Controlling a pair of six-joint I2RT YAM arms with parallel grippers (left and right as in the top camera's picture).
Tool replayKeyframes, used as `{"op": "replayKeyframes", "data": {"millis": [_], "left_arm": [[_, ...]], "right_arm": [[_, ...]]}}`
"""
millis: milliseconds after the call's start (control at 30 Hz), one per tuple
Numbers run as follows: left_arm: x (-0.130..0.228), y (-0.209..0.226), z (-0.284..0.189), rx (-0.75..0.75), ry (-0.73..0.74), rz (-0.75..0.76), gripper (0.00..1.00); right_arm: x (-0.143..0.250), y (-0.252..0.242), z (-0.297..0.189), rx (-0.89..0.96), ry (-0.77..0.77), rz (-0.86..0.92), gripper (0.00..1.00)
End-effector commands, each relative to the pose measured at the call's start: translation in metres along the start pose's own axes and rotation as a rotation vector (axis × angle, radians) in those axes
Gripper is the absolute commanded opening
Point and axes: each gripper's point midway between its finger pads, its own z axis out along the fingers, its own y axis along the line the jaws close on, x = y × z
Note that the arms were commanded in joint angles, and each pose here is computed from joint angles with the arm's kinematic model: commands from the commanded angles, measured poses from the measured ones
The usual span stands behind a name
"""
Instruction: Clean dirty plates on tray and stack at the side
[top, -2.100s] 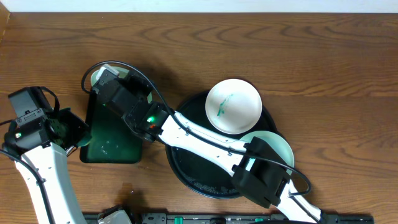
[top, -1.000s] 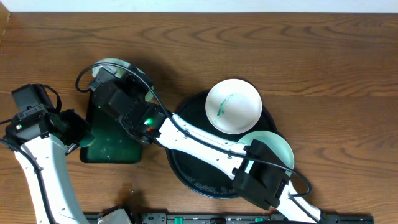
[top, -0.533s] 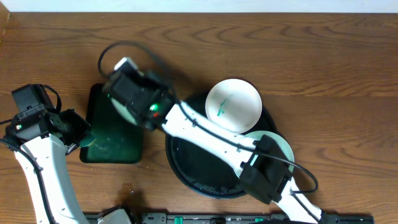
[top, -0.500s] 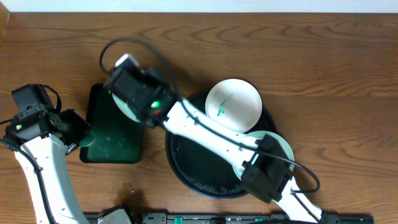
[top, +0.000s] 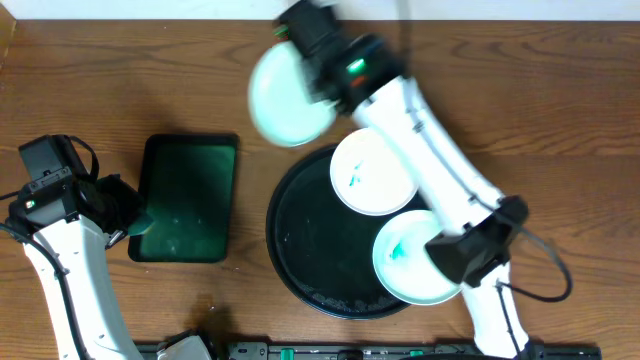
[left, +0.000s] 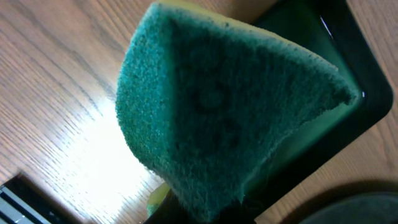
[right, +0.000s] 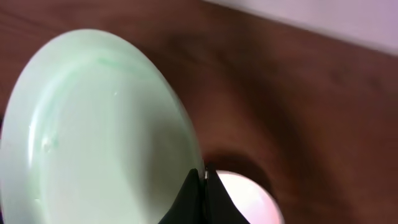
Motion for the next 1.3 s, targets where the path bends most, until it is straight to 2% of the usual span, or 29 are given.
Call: {"op": "replayKeyframes", "data": {"millis": [0, 167, 400, 700, 867, 1267], "left_arm": [[-0.006, -0.011, -0.006, 0.03, -0.02, 0.051, 0.07], [-0.001, -0.023, 0.001, 0.036, 0.004, 0.099, 0.07], [0.01, -0.039, 0.022, 0.026, 0.08, 0.165, 0.07], [0.016, -0.055, 0.034, 0.031, 0.106, 0.225, 0.07], [0.016, -0.056, 0.034, 0.034, 0.102, 0.228, 0.08], [0.017, -0.056, 0.034, 0.033, 0.107, 0.241, 0.07]], "right_arm": [[-0.004, -0.051, -0.006, -0.026, 0.052, 0.159, 0.01], [0.018, -0.147, 0.009, 0.077, 0.186, 0.31, 0.01], [0.056, -0.256, 0.013, 0.179, 0.313, 0.534, 0.01], [0.122, -0.344, 0.025, 0.256, 0.471, 0.764, 0.01], [0.16, -0.358, 0.051, 0.241, 0.563, 0.823, 0.01], [0.241, -0.335, 0.122, 0.23, 0.699, 0.819, 0.01]]}}
